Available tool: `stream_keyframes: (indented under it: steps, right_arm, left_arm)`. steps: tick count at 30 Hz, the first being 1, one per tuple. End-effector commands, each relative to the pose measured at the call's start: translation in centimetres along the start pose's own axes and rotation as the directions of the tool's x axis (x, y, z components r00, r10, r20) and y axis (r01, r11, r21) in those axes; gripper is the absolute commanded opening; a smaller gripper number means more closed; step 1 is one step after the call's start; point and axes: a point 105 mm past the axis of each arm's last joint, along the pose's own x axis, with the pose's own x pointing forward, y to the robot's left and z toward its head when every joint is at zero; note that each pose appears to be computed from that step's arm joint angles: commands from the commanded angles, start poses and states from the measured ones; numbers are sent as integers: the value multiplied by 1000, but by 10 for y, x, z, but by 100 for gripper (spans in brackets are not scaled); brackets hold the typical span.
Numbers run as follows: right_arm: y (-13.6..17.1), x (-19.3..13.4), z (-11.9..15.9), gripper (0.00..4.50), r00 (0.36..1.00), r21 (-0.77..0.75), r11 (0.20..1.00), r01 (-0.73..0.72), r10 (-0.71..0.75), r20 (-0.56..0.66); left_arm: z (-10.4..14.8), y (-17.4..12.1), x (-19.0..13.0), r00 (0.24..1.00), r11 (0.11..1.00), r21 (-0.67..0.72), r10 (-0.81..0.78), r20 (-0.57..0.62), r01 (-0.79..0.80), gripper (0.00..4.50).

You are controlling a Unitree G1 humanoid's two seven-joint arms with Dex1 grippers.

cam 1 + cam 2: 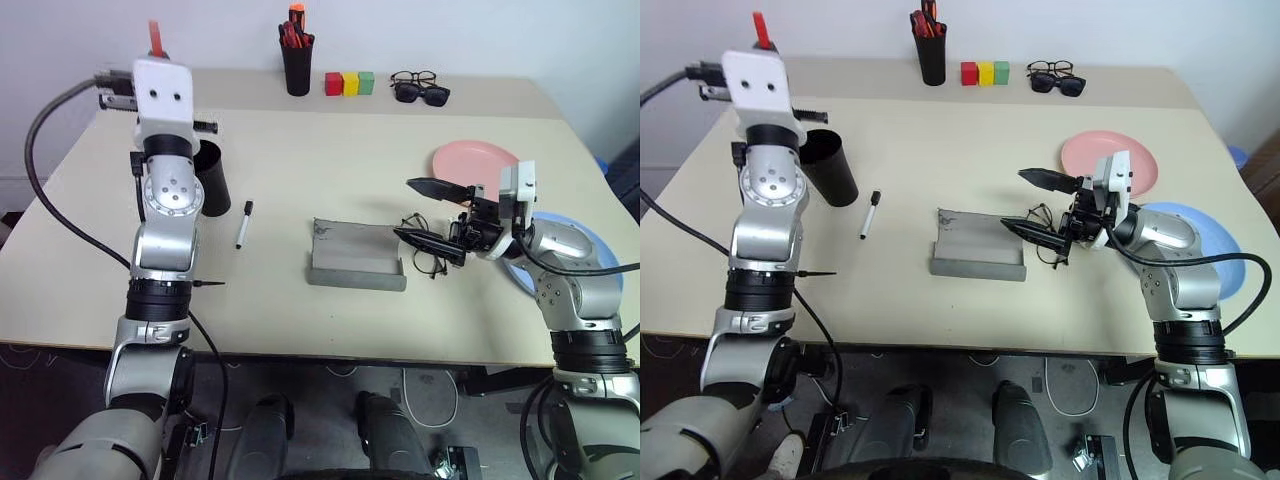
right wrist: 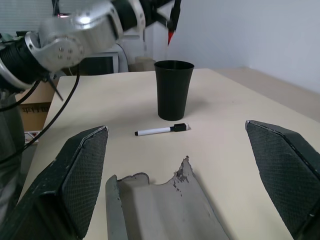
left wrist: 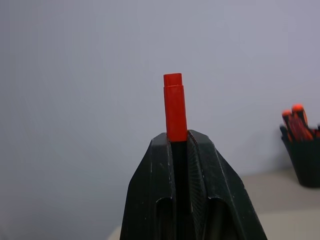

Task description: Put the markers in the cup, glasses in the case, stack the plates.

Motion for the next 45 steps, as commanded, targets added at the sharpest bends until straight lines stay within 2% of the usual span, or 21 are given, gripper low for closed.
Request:
stream_keyframes:
  steps: [1,5,8,10,13,17,21,24,27,32,38,45]
  right_arm:
    - [-3,-2,12,450,1000,-46,999,5,-4,20]
    - [-3,-4,13,450,1000,-46,999,12,-12,13]
    - [-2,-6,14,450,1000,-45,999,19,-18,5]
    - [-1,-9,14,450,1000,-43,999,26,-26,-1]
    - [-2,-11,14,450,999,-40,999,33,-33,-6]
    - [-3,-13,13,450,999,-37,998,46,-46,-10]
    - [-3,-14,11,450,998,-37,998,56,-56,-9]
    - [-4,-16,11,450,998,-36,997,66,-67,-7]
    - [-4,-19,9,450,996,-38,996,84,-84,-6]
    - [-3,-21,6,450,994,-39,993,109,-109,4]
    - [-2,-27,3,450,992,-39,991,127,-127,-4]
    - [-2,-33,3,450,988,-50,987,150,-151,-14]
  left_arm:
    - [-1,6,-1,999,999,-17,30,19,-30,3]
    - [-22,1,-8,999,999,-24,30,-41,-31,3]
    - [-31,-2,-13,998,999,-47,17,-64,-21,119]
    - [-29,-3,-15,998,996,-84,7,-61,-13,212]
    - [-23,-5,-16,999,990,-138,-8,-47,1,212]
    - [7,-22,-17,994,951,-290,-108,3,105,212]
    - [26,-59,-34,916,844,-414,-397,-58,340,212]
    - [7,-69,-45,833,814,-474,-492,-253,337,212]
    - [-7,-75,-57,740,809,-457,-554,-381,371,212]
    - [-46,-69,-69,584,855,-435,-513,-629,282,212]
    - [-64,-64,-68,493,881,-409,-473,-731,239,212]
    - [-88,-62,-76,426,913,-349,-407,-808,211,212]
